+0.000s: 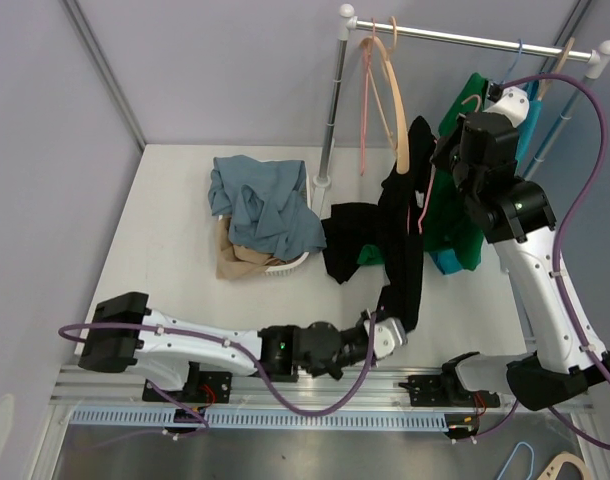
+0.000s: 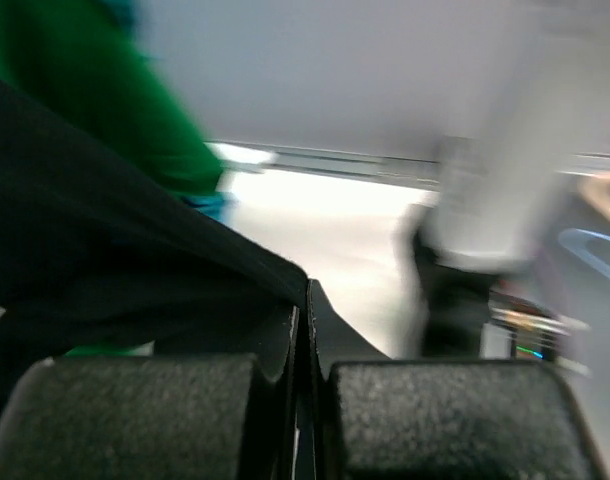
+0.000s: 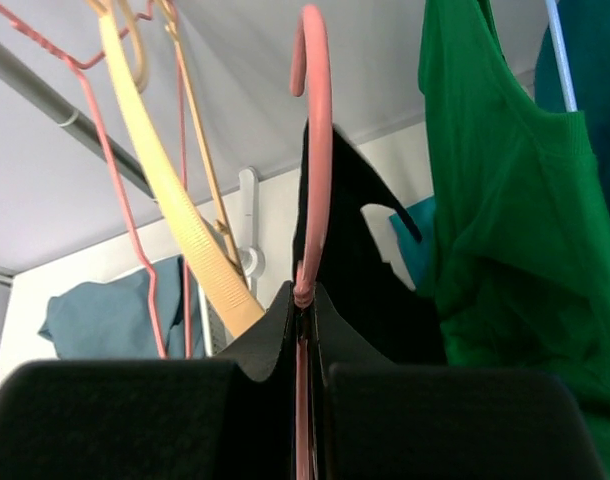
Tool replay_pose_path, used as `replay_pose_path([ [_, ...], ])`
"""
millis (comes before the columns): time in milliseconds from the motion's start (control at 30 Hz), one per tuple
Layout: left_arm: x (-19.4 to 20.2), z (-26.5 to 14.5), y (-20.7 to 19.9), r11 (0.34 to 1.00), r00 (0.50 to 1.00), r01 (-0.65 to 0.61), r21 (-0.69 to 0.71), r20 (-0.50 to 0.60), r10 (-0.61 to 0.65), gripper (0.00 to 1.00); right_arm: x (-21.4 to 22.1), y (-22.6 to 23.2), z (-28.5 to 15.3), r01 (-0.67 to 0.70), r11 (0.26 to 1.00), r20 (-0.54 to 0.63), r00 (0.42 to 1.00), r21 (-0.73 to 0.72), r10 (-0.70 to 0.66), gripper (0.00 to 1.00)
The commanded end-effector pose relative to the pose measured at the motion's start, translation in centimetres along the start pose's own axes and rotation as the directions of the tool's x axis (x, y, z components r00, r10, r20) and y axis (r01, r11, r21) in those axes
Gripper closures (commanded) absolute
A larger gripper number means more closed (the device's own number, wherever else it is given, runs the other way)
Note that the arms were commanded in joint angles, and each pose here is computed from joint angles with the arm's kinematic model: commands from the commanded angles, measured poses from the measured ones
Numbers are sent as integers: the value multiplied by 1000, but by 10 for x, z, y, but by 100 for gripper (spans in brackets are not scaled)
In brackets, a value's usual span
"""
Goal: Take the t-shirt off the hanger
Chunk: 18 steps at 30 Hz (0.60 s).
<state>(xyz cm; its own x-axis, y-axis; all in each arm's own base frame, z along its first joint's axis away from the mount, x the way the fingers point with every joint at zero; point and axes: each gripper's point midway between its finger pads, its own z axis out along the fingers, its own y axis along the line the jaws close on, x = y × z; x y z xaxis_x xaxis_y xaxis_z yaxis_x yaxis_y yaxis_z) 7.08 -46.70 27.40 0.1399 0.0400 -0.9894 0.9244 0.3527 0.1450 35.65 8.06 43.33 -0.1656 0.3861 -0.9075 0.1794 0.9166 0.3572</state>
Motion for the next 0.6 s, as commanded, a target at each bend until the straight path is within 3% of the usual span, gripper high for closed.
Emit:
replay_pose_path([
  [0, -1, -24, -61, 973, 990, 134, 186, 7, -138, 99, -34, 8, 1, -48, 998, 83, 995, -29, 50, 100],
  [100, 31, -33, -90, 950, 988, 153, 272, -60, -142, 99, -34, 10, 3, -37, 999, 77, 996, -32, 40, 100],
  [300, 57, -33, -78, 954, 995, 67, 291, -96, -40, 99, -34, 6, 2, -29, 999, 68, 997, -20, 30, 100],
  [400, 64, -22, -45, 974, 987, 113, 198, -133, -87, 99, -36, 11, -5, -5, 998, 46, 999, -55, 7, 100],
  [433, 65, -11, -17, 980, 981, 152, 126, -143, -134, 99, -33, 15, -9, 10, 997, 24, 1000, -82, -8, 100],
  [567, 66, 15, 59, 944, 916, 320, -77, -230, -330, 99, -23, 25, -26, 57, 986, -88, 994, -154, -71, 100],
])
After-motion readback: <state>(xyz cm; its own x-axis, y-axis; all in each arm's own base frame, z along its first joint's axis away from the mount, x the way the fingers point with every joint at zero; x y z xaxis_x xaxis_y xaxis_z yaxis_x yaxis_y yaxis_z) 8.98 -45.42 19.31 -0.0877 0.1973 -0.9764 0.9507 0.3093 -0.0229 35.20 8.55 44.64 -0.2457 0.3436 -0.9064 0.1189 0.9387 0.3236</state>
